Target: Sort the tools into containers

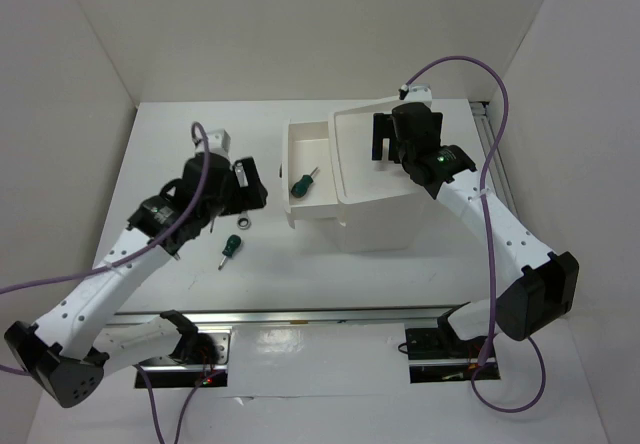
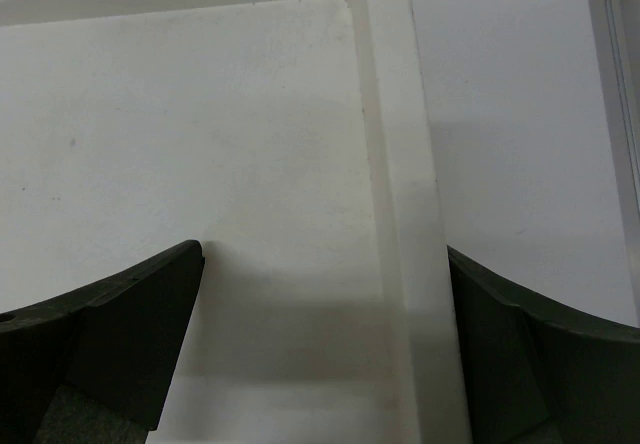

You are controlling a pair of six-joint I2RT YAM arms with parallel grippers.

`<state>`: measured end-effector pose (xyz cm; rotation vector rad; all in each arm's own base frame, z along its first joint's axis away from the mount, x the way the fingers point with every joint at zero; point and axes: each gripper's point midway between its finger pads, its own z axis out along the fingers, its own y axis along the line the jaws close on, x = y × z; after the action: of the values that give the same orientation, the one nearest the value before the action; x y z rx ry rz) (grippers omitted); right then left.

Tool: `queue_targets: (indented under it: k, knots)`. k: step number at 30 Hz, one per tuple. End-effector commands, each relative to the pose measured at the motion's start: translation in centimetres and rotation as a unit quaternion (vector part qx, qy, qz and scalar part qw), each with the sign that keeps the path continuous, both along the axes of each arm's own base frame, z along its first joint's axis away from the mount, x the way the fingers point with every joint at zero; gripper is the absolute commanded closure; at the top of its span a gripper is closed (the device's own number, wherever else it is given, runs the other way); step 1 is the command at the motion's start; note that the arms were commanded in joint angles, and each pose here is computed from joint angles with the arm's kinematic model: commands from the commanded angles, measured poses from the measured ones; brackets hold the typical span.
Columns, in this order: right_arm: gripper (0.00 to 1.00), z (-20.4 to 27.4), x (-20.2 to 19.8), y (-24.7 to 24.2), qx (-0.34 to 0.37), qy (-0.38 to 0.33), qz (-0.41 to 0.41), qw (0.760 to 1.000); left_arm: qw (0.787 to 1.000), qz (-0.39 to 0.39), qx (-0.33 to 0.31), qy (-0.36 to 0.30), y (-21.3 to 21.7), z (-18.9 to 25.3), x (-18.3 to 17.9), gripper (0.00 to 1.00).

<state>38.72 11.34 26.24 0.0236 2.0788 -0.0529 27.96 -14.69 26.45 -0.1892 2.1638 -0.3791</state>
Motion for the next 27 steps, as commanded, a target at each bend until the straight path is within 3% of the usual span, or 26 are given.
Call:
queue_targets:
  k: [1, 3, 12, 21, 27]
  knots:
    - [0.0, -4.4, -3.1, 1.5, -0.019, 0.093, 0.046, 0.994, 0.995, 0.013, 0.045, 0.084, 1.4, -8.7, -2.1, 0.0]
    - [0.0, -3.9, -3.1, 1.5, -0.018, 0.084, 0.049, 0.995, 0.992, 0.026, 0.067, 0.108, 2.7, -11.7, -2.9, 0.0]
    - [0.0, -3.7, -3.0, 2.6, -0.002, 0.087, 0.071, 0.994, 0.972, 0.095, 0.107, 0.185, 4.9, -15.8, -1.3, 0.0]
    - [0.0, -3.5, -2.9, 2.3, -0.005, 0.08, 0.063, 0.995, 0.957, 0.094, 0.076, 0.262, 5.6, -22.1, -1.1, 0.01]
    - [0.0, -3.2, -2.9, 2.1, -0.008, 0.078, 0.059, 0.995, 0.945, 0.107, 0.076, 0.299, 5.8, -25.7, -1.9, 0.16]
